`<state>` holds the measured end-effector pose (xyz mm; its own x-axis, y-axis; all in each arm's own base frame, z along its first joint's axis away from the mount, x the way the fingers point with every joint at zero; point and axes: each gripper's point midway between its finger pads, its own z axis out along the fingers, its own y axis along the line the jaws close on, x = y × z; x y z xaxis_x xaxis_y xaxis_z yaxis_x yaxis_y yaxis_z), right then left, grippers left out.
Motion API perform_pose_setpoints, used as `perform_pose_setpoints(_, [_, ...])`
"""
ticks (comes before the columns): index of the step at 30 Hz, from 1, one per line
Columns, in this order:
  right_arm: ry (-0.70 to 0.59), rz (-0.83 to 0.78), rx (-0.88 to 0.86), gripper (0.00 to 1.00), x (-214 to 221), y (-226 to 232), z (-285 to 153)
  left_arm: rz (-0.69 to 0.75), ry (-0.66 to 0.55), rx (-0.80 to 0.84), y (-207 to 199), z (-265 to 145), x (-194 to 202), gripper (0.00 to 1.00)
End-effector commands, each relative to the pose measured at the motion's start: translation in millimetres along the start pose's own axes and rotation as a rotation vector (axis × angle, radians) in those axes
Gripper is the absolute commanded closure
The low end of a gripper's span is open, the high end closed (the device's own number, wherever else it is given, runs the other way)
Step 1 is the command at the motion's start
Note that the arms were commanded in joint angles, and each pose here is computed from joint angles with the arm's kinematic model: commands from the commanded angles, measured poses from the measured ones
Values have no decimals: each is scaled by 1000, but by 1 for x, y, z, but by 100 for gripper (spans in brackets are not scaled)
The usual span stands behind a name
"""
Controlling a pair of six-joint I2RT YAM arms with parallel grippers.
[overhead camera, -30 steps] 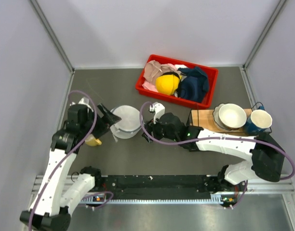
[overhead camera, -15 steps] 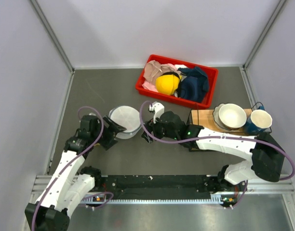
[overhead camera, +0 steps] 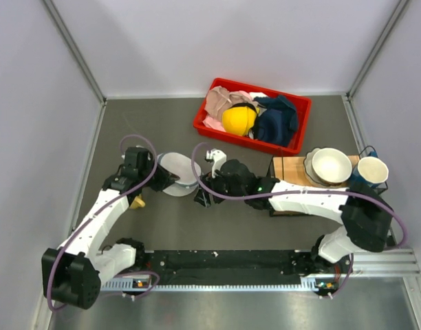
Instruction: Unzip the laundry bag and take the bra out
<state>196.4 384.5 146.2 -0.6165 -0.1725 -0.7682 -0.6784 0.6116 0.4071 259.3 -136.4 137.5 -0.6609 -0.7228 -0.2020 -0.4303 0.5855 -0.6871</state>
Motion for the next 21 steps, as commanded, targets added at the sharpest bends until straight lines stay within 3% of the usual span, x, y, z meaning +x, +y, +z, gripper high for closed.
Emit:
perform_pose_setpoints(1, [-94, 128, -159, 33, -27, 33, 17, 72, -39, 88, -34, -10, -15, 100])
perform_pose_setpoints(21, [-171, 243, -101, 43, -46, 24, 67, 64, -8, 101, -36, -8, -11, 100])
